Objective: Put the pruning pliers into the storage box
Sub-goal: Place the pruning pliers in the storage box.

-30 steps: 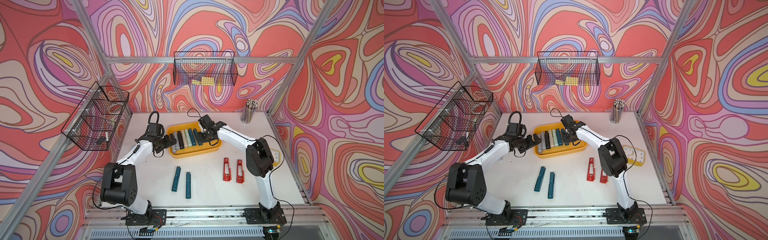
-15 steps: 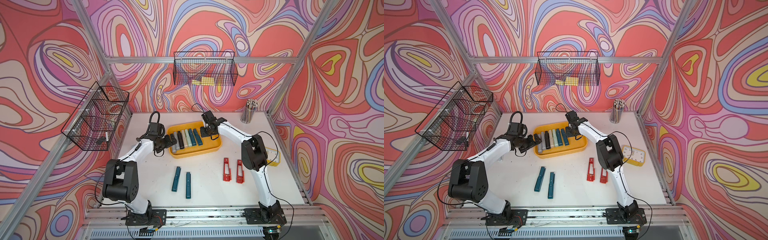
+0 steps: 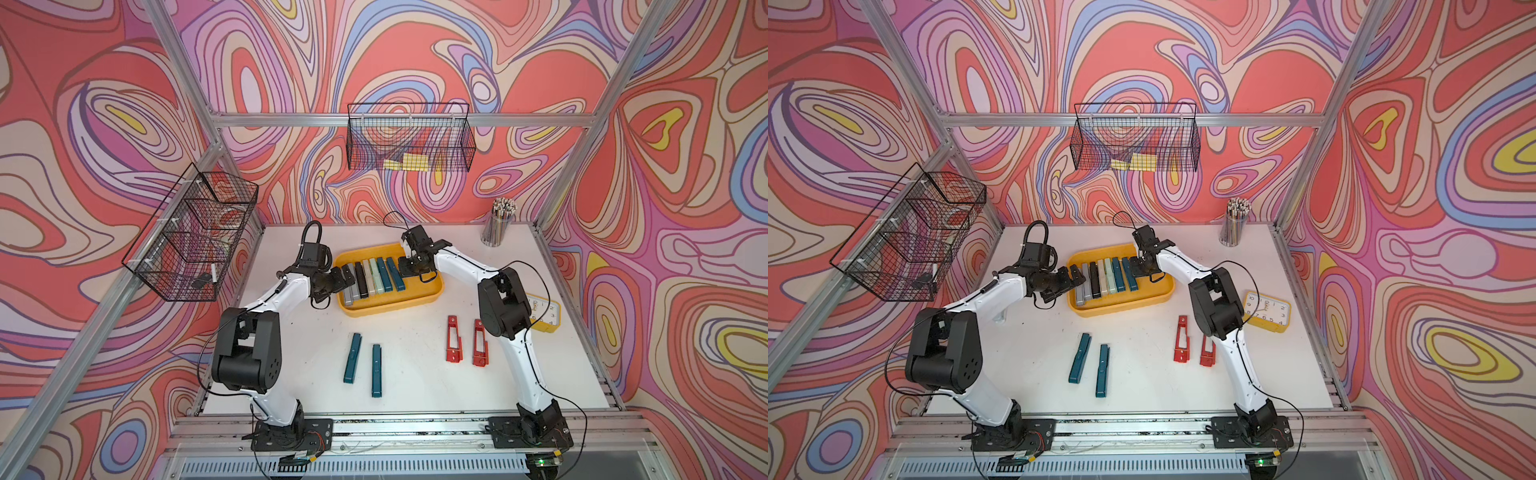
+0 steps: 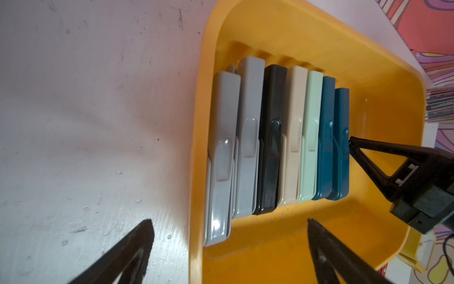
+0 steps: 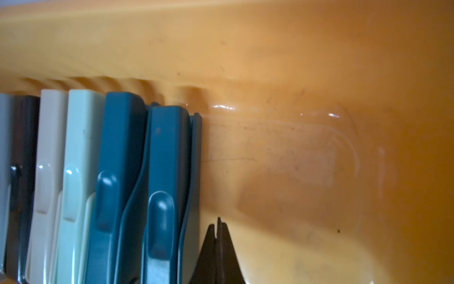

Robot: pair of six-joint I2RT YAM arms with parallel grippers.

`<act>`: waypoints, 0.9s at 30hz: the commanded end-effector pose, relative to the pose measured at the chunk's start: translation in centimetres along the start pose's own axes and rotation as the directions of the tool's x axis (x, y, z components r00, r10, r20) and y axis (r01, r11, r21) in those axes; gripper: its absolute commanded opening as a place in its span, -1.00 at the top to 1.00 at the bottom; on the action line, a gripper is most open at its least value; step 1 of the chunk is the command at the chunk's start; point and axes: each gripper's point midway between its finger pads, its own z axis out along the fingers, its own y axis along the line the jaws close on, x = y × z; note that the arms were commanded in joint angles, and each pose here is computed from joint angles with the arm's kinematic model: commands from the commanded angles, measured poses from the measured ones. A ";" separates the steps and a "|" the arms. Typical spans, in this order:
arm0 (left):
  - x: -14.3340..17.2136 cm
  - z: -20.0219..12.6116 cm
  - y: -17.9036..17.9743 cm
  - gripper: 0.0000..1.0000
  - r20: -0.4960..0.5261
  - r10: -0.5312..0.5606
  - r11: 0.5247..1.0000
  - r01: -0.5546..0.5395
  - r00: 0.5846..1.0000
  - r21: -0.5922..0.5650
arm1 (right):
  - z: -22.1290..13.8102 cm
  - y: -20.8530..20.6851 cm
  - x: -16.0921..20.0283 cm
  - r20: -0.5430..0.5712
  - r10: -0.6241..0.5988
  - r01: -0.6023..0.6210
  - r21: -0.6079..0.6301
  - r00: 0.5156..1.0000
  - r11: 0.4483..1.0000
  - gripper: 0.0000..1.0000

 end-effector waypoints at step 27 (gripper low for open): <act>-1.3 1.3 -1.2 -0.98 0.004 -0.017 0.999 0.016 1.000 0.038 | 1.9 2.6 1.1 -0.028 0.025 -0.028 -0.120 0.999 0.992 1.00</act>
